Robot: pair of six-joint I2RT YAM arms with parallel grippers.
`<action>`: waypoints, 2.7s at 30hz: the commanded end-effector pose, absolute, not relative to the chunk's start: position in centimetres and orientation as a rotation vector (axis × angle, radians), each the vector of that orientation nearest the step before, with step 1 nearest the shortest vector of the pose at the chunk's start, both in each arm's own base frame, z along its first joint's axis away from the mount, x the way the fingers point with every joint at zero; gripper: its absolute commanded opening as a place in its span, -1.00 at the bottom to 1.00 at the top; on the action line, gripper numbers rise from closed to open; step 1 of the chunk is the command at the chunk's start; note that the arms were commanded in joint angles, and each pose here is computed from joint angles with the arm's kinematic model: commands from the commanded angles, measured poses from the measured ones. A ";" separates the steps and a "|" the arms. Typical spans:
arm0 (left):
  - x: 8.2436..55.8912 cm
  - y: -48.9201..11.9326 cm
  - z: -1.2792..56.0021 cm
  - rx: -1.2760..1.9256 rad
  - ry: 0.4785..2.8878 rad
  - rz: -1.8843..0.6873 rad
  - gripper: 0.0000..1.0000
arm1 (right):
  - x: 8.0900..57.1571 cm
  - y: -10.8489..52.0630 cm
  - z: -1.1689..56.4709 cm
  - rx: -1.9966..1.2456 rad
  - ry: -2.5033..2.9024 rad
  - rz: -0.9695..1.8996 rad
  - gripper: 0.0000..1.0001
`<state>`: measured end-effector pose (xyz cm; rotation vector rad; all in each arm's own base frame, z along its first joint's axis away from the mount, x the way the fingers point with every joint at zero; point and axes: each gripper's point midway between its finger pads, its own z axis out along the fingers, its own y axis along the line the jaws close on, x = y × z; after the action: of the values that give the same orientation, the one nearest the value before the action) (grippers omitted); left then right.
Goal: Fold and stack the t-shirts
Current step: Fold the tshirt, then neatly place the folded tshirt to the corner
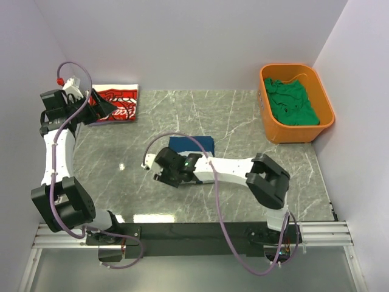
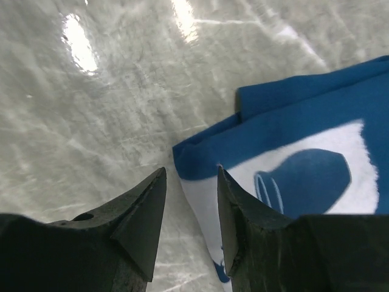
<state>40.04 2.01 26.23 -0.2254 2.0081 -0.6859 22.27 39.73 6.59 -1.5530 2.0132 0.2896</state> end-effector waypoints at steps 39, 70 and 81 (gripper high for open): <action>35.1 -17.5 8.6 -0.513 2.384 -1.277 0.99 | 27.2 39.8 13.4 -1.248 2.056 0.555 -1.00; 40.4 -23.2 5.8 -0.424 2.446 -1.112 -0.95 | 29.2 41.1 14.4 -1.158 2.078 0.531 -0.82; 52.5 -15.0 12.1 -0.088 2.254 -0.585 -0.99 | 33.4 31.8 18.1 -0.964 2.082 0.306 0.77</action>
<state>48.27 -18.99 9.25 -0.2282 2.3497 -0.8159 31.28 35.53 15.03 -1.0600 2.1231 0.3919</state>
